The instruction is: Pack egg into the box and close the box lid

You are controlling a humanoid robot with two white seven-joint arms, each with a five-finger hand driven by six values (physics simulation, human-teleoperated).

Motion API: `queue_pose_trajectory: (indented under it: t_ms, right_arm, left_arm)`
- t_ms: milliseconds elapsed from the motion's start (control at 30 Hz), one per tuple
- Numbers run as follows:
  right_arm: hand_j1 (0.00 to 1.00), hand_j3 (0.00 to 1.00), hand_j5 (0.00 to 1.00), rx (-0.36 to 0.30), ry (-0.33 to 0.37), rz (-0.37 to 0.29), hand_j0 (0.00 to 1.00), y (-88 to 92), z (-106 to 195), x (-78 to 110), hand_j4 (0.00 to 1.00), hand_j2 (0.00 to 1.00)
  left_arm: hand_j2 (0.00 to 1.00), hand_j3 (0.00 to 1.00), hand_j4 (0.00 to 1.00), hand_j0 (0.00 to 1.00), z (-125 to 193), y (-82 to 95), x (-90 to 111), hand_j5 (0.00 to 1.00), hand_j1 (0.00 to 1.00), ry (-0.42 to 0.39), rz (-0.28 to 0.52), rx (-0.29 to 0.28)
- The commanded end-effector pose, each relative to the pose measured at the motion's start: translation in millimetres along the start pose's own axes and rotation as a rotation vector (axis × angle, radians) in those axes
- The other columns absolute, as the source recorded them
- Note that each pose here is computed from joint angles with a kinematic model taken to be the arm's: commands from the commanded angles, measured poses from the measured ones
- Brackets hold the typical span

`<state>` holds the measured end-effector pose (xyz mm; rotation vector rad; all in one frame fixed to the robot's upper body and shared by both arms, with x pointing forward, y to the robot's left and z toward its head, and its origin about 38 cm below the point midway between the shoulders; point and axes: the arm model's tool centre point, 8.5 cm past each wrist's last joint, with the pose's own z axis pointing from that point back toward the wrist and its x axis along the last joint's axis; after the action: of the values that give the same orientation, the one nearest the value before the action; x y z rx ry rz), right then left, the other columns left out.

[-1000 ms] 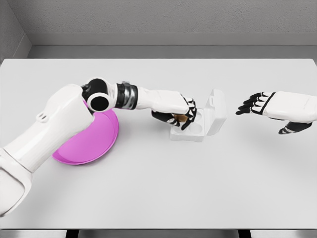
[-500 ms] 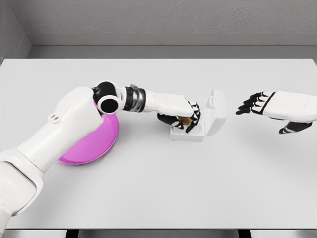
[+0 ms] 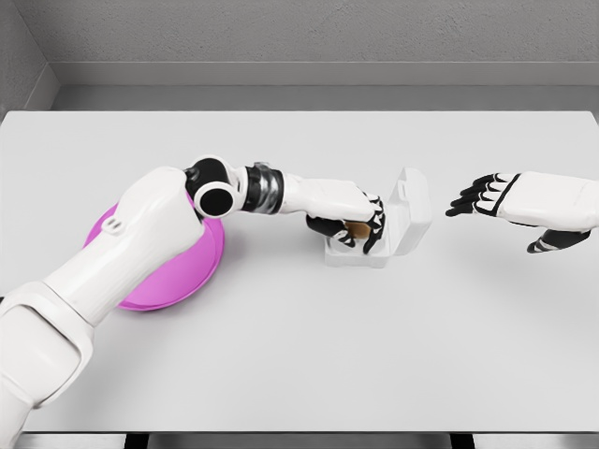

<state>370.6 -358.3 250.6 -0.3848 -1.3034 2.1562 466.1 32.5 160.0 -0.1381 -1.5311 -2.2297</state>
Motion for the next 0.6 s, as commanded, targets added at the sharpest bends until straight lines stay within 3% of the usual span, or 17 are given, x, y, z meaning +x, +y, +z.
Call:
queue_pose_trajectory:
  t_ms: [0,33,267,567]
  right_arm:
    - [1.00,1.00,1.00,-0.003,0.000,-0.004,1.00,-0.5,0.4,-0.1,1.00,1.00]
    - [1.00,1.00,1.00,-0.003,0.001,-0.005,1.00,-0.2,0.5,-0.5,1.00,1.00]
    - [1.00,1.00,1.00,-0.002,0.001,-0.004,1.00,-0.5,0.8,-0.3,1.00,1.00]
    - [1.00,1.00,1.00,-0.003,0.001,-0.002,1.00,-1.1,1.0,0.0,1.00,1.00]
  left_arm:
    - [0.47,0.47,0.47,0.47,1.6,-4.1,-1.2,0.47,0.47,0.006,-0.022,-0.030]
    - [0.47,0.47,0.47,0.47,2.4,-2.9,-1.0,0.47,0.47,0.003,-0.019,-0.025]
    - [0.76,0.76,0.76,0.76,2.1,-1.1,1.3,0.76,0.76,-0.014,-0.001,-0.008]
    - [0.96,0.96,0.96,0.96,8.3,0.4,-1.3,0.96,0.96,-0.020,0.026,0.013]
